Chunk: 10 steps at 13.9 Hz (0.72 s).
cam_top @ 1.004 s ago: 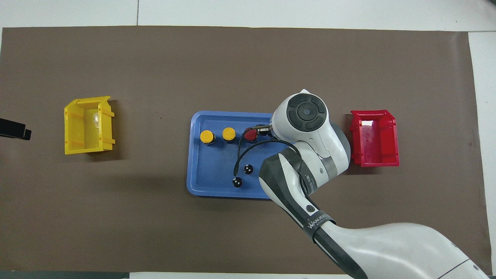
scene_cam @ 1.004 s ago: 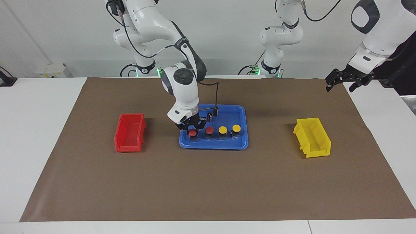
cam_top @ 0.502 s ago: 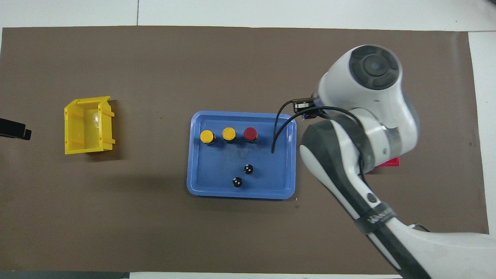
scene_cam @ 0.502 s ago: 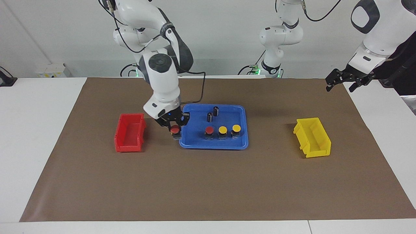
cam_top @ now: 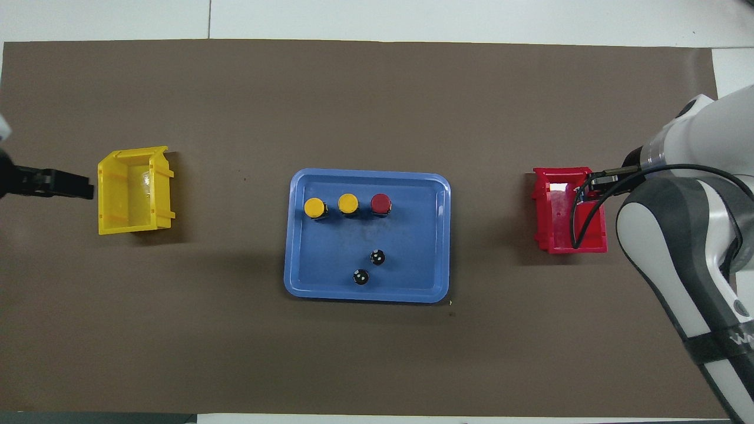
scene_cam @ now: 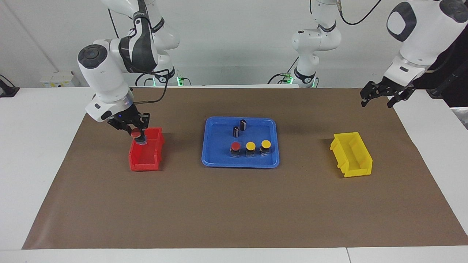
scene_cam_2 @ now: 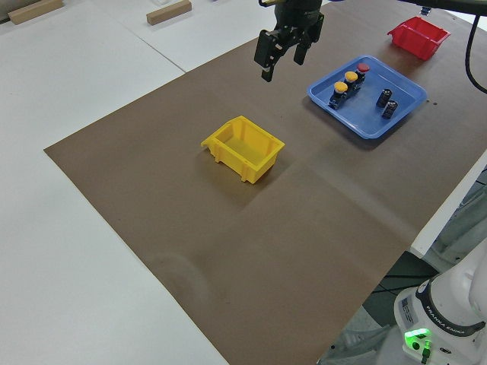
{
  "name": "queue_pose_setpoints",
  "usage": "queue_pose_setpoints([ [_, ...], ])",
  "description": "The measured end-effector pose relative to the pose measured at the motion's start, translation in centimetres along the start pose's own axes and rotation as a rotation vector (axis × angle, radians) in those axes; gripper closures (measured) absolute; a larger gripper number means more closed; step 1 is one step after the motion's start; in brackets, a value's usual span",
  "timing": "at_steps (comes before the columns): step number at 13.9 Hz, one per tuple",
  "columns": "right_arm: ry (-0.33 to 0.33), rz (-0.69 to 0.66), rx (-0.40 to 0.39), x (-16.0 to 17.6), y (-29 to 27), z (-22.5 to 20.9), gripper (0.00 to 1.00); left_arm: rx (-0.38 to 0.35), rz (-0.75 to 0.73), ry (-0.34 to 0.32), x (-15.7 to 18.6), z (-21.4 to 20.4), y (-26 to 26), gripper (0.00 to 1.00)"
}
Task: Sort red and yellow buttons by color
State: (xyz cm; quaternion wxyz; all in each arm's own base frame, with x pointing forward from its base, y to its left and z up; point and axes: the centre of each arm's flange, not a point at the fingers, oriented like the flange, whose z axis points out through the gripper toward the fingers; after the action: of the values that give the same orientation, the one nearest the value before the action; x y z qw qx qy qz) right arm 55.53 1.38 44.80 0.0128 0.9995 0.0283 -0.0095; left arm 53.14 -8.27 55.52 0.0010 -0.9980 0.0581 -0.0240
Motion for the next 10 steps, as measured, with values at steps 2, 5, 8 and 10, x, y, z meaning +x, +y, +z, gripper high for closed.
queue_pose_setpoints([
  [2, 0.035, -0.003, -0.001, -1.1, -0.2, 2.5, 0.59, -0.014, -0.033, 0.023, -0.5, 3.5, 10.9, 0.01],
  [5, 0.053, -0.008, -0.001, -2.7, -0.5, 5.8, 0.59, -0.04, -0.062, 0.04, -0.9, 9.8, 21.4, 0.05],
  [8, 0.07, -0.008, 0.001, -4.0, -0.6, 8.7, 0.59, -0.049, -0.077, 0.041, 0.0, 15.6, 24.3, 0.11],
  [10, 0.075, -0.009, 0.001, -4.8, -0.7, 10.3, 0.59, -0.048, -0.085, 0.035, 0.3, 17.6, 24.9, 0.17],
])
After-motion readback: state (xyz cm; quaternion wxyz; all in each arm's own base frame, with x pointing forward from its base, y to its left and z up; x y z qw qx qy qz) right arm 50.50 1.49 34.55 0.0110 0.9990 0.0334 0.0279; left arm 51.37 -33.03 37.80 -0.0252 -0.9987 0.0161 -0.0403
